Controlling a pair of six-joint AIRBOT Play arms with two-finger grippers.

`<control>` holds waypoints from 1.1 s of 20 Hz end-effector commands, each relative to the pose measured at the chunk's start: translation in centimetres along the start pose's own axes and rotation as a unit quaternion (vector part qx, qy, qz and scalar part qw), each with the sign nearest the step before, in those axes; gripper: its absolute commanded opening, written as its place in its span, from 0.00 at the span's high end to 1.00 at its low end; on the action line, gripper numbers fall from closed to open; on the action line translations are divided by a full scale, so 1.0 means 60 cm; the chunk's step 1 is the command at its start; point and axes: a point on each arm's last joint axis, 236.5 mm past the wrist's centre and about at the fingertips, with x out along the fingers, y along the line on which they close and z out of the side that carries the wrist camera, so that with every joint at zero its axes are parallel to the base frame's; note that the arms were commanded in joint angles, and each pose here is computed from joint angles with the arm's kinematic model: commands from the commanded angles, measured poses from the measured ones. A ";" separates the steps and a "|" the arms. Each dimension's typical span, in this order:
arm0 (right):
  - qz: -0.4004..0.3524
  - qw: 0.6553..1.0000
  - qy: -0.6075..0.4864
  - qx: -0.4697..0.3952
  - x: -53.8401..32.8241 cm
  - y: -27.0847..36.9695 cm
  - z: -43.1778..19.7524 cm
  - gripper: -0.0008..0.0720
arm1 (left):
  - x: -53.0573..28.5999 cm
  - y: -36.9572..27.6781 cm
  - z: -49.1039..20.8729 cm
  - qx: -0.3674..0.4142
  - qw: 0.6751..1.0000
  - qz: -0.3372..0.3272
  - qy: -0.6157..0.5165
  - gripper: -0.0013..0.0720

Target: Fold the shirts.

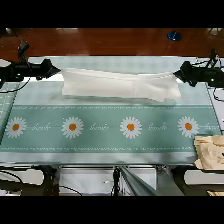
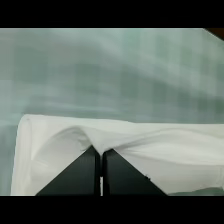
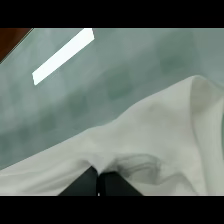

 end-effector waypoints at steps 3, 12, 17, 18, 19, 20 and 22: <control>-0.006 1.000 -0.026 -0.014 0.044 0.011 0.005 0.97 | 0.030 0.011 -0.005 -0.016 1.000 0.000 0.001 0.94; -0.069 0.997 -0.007 -0.025 0.073 -0.057 -0.012 0.97 | 0.076 0.053 -0.042 -0.041 0.998 0.007 0.036 0.94; -0.069 0.997 -0.013 -0.035 0.080 -0.062 -0.007 0.68 | 0.085 0.063 -0.054 -0.049 0.998 0.008 0.047 0.61; -0.059 0.997 -0.017 -0.040 0.076 -0.051 -0.004 0.63 | 0.082 0.061 -0.055 -0.049 0.998 0.005 0.050 0.50; -0.051 0.997 -0.026 -0.044 0.066 -0.038 0.005 0.63 | 0.077 0.060 -0.055 -0.049 0.997 0.001 0.055 0.50; -0.045 0.997 -0.036 -0.048 0.051 -0.025 0.015 0.58 | 0.068 0.059 -0.049 -0.049 0.997 -0.004 0.056 0.50; -0.041 0.995 -0.042 -0.077 0.001 0.003 0.033 0.42 | 0.034 0.060 -0.019 -0.046 0.998 -0.016 0.051 0.50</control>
